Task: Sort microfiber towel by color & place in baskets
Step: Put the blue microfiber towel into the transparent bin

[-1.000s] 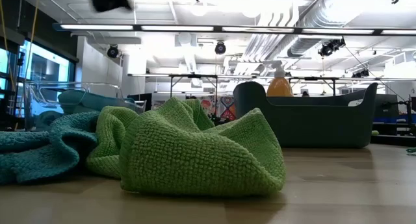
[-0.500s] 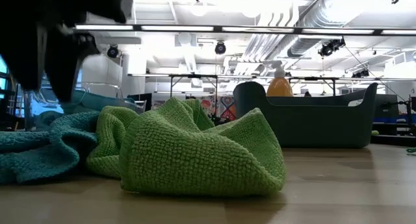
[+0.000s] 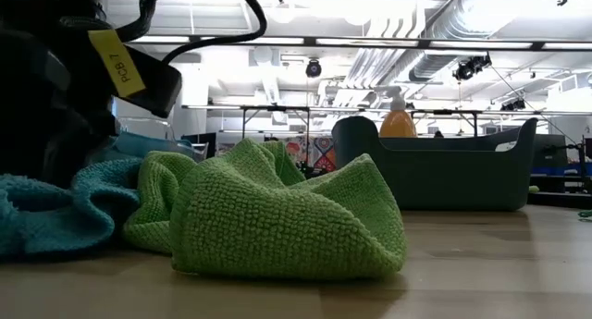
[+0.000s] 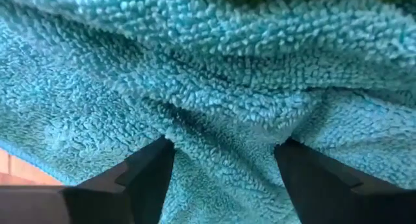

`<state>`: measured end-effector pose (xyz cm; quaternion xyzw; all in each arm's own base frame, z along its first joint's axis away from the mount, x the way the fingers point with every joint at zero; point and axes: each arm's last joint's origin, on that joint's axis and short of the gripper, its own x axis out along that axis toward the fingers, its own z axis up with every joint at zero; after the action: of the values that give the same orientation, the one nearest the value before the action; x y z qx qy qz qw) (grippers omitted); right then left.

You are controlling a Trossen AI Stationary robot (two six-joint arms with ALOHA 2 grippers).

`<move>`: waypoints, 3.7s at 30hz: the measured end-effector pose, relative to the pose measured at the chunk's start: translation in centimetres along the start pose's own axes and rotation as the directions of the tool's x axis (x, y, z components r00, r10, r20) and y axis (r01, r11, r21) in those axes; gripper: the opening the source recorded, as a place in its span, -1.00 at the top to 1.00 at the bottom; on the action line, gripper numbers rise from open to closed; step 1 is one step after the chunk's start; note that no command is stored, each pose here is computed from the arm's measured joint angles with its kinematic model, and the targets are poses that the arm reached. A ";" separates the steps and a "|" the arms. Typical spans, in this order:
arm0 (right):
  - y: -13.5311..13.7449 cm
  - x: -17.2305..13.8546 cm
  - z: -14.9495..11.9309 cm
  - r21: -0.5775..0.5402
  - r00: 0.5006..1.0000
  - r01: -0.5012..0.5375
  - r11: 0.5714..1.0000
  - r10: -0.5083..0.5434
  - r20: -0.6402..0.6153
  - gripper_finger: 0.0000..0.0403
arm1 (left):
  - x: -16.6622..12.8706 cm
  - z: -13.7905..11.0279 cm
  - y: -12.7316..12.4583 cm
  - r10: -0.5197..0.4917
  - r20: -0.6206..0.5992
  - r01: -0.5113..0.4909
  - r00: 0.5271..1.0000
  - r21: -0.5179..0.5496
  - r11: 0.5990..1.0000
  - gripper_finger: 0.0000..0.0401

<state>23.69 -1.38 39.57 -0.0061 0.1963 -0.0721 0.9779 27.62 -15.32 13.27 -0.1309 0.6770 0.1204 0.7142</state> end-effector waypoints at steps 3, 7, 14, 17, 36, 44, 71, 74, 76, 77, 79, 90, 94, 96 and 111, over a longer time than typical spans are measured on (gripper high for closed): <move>0.0 0.0 0.0 -0.007 1.000 0.000 1.000 0.000 0.000 -0.25 | -0.2 0.4 0.2 -0.013 0.007 0.014 1.000 -0.035 0.999 0.17; 0.0 0.0 0.0 -0.009 1.000 0.001 1.000 -0.001 0.001 -0.25 | -1.3 0.8 0.8 -0.050 0.040 0.052 0.998 -0.066 0.996 0.88; 0.0 0.0 0.0 -0.007 1.000 0.001 1.000 -0.001 0.001 -0.25 | -10.3 -0.5 3.6 -0.224 0.211 0.235 0.952 -0.029 0.972 0.98; 0.0 0.0 0.1 -0.006 1.000 0.001 1.000 -0.001 0.013 -0.25 | -15.2 -1.7 5.9 -0.304 0.342 0.322 0.889 0.007 0.947 0.99; -0.2 0.3 2.4 0.125 0.967 0.035 0.991 -0.066 0.248 -0.25 | -27.4 -7.1 19.7 0.154 0.770 -0.055 0.619 -0.153 0.987 1.00; -0.3 1.0 2.8 0.225 0.949 0.084 0.971 -0.147 0.280 -0.25 | -28.9 -6.5 21.8 0.210 0.780 -0.258 0.589 -0.064 0.964 1.00; -0.3 1.1 3.4 0.252 0.929 0.046 0.967 -0.134 0.346 -0.25 | -22.0 -5.9 24.9 0.234 0.518 -0.292 0.823 0.031 0.956 1.00; -0.3 1.1 3.2 0.241 0.935 0.053 0.969 -0.133 0.330 -0.25 | -20.3 -4.3 24.9 0.193 0.502 -0.262 0.843 0.070 0.963 1.00; -0.3 1.2 3.2 0.240 0.938 0.055 0.969 -0.133 0.322 -0.25 | -18.9 -3.4 25.0 0.191 0.461 -0.265 0.866 0.101 0.959 1.00; -0.3 1.2 3.1 0.239 0.939 0.056 0.969 -0.132 0.317 -0.25 | -18.3 -3.1 25.0 0.194 0.437 -0.268 0.878 0.115 0.956 1.00; -0.3 1.2 3.0 0.237 0.943 0.059 0.970 -0.132 0.305 -0.25 | -16.9 -2.4 25.1 0.198 0.388 -0.266 0.900 0.130 0.955 1.00; -0.2 1.3 2.6 0.219 0.955 0.071 0.973 -0.130 0.268 -0.25 | -10.0 -1.0 25.1 0.090 0.328 -0.154 0.940 0.173 0.973 1.00; -0.2 1.4 2.5 0.210 0.958 0.076 0.975 -0.130 0.255 -0.25 | -8.4 -1.6 25.0 0.070 0.290 -0.126 0.954 0.181 0.975 1.00; -0.2 1.4 2.5 0.210 0.958 0.078 0.975 -0.131 0.254 -0.25 | -8.5 -1.1 25.1 0.072 0.318 -0.134 0.945 0.179 0.975 1.00; -0.2 1.4 2.5 0.211 0.959 0.082 0.974 -0.135 0.250 -0.25 | -3.3 1.3 26.4 0.057 0.174 -0.088 0.983 0.180 0.980 1.00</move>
<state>25.85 -1.87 41.33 0.0712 0.0562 -0.1435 0.9855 19.40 9.90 15.99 -0.0278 0.6270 0.0929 0.7730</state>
